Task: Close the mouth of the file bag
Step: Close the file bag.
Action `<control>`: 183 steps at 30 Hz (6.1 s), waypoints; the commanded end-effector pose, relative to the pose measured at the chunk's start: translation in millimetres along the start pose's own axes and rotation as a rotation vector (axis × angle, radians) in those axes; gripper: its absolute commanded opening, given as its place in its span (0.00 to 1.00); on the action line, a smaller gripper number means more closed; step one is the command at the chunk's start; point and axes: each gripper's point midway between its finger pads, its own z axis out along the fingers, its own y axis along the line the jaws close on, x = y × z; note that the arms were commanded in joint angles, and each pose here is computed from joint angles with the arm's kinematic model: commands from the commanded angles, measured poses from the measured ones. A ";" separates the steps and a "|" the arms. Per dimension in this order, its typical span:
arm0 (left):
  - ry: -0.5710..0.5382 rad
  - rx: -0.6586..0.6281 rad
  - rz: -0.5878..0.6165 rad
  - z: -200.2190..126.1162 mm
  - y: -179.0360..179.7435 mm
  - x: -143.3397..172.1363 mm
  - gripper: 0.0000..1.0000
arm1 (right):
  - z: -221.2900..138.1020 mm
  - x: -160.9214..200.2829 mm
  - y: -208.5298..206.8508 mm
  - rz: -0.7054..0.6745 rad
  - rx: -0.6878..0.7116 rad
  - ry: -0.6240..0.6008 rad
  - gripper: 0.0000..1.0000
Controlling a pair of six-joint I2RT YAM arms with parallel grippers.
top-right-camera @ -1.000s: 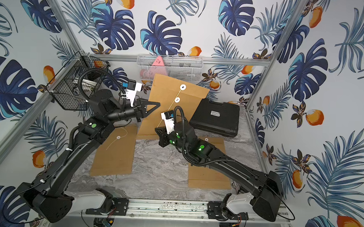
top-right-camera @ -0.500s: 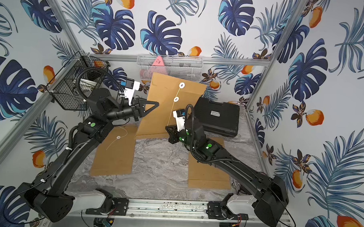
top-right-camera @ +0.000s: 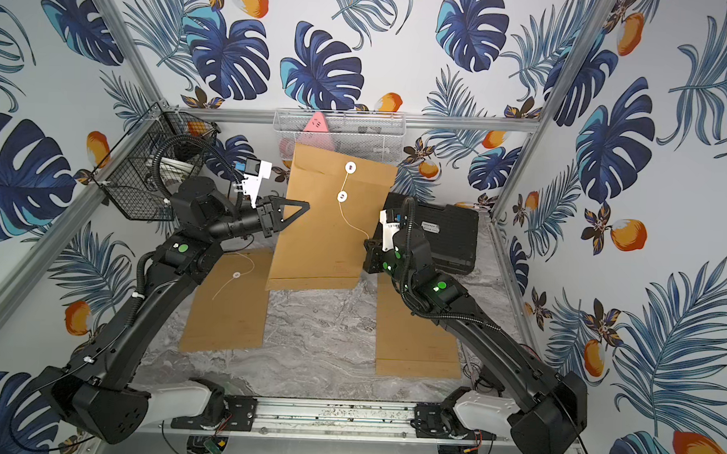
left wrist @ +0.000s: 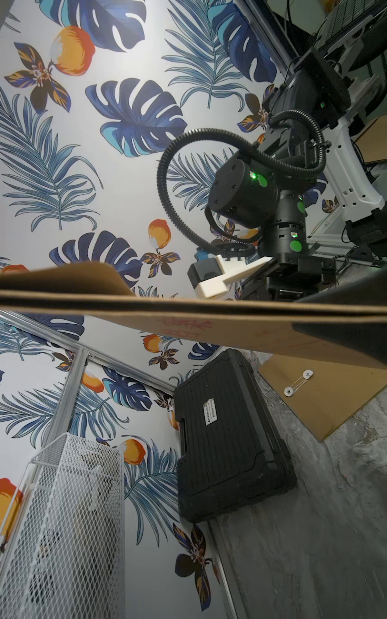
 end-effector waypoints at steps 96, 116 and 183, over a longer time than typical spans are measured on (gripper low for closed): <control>0.138 0.096 -0.237 7.7 3.3 98.1 0.00 | 15.1 -82.2 44.8 -0.354 0.100 0.089 0.00; 0.150 0.078 -0.229 7.5 6.2 101.4 0.00 | 6.2 -80.1 69.5 -0.233 -0.052 0.115 0.00; 0.169 0.055 -0.159 10.4 15.0 90.2 0.00 | 8.1 -3.1 -1.1 0.268 -0.218 0.258 0.01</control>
